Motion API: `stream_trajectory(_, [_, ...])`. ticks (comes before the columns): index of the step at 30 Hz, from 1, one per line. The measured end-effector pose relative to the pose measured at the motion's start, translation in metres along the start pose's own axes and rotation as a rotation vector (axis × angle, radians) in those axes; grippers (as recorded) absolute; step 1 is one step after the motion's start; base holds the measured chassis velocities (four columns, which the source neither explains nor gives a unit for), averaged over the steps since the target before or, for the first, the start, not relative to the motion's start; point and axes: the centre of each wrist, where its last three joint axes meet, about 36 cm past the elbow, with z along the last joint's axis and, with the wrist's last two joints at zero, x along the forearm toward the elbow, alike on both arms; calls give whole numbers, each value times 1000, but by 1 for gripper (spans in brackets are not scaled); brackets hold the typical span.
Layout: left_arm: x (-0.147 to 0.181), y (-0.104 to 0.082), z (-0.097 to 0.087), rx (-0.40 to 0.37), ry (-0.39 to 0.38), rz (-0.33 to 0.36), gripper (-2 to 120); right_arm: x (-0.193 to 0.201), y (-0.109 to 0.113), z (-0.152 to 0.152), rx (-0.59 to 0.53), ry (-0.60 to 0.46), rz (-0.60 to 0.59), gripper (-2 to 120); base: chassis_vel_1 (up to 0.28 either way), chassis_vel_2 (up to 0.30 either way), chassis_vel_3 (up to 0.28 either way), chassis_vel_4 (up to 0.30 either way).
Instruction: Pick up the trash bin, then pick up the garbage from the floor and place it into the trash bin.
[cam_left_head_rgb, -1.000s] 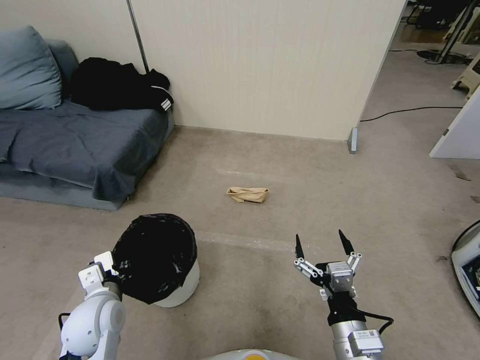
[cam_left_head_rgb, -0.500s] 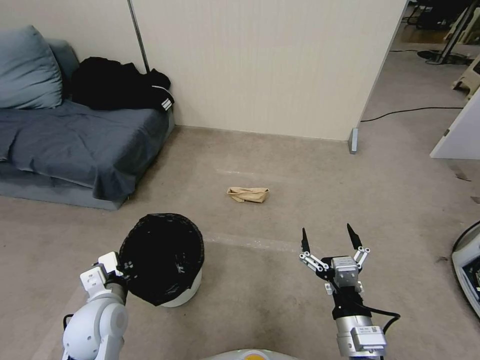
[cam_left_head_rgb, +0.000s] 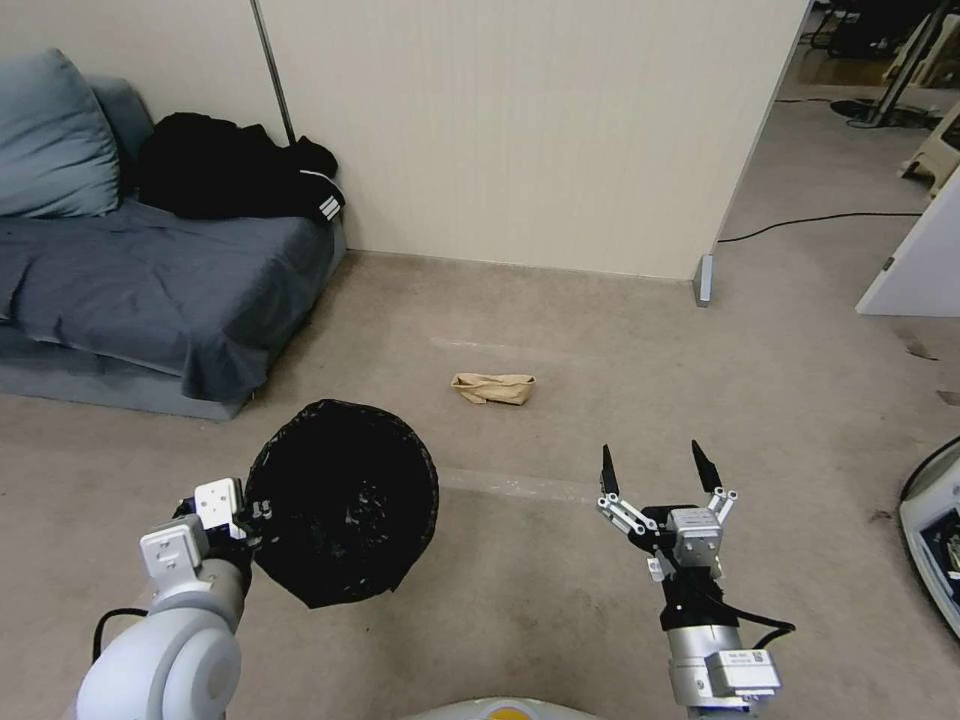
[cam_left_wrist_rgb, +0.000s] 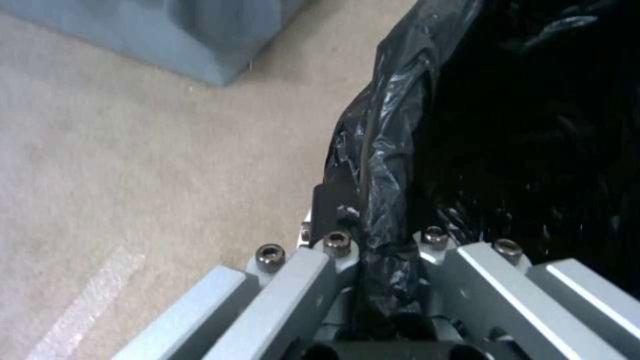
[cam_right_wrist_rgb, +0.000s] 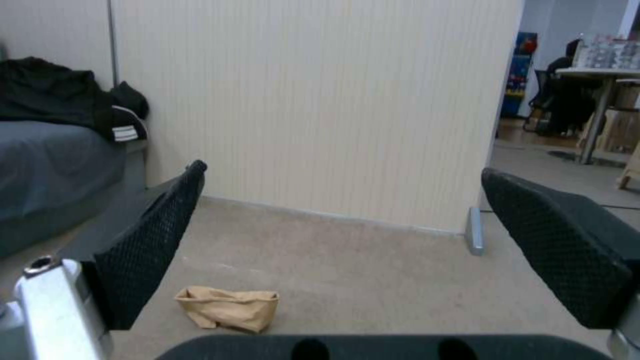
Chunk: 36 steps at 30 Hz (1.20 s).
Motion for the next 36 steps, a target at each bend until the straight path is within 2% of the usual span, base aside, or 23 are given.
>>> stream_trajectory(6, [18, -5, 5, -59, -37, -14, 1, -1, -1, 0, -1, -1, 0, 100, 0, 0, 0, 0])
stream_trajectory(9, [27, -8, 14, -118, -61, -30, 1, 0, -2, 0, 1, 1, -7, 100, 0, 0, 0, 0])
stream_trajectory(14, [35, -9, 25, -167, -93, -54, 1, 0, -1, 2, 2, 10, -17, 100, 0, 0, 0, 0])
stream_trajectory(28, [35, -12, 30, -174, -117, -59, 1, 1, -1, 5, 1, 22, -27, 100, -16, 10, 7, -12])
stream_trajectory(36, [32, -15, 33, -167, -118, -57, 1, 2, -2, 5, 3, 24, -25, 100, -146, 141, 146, -129])
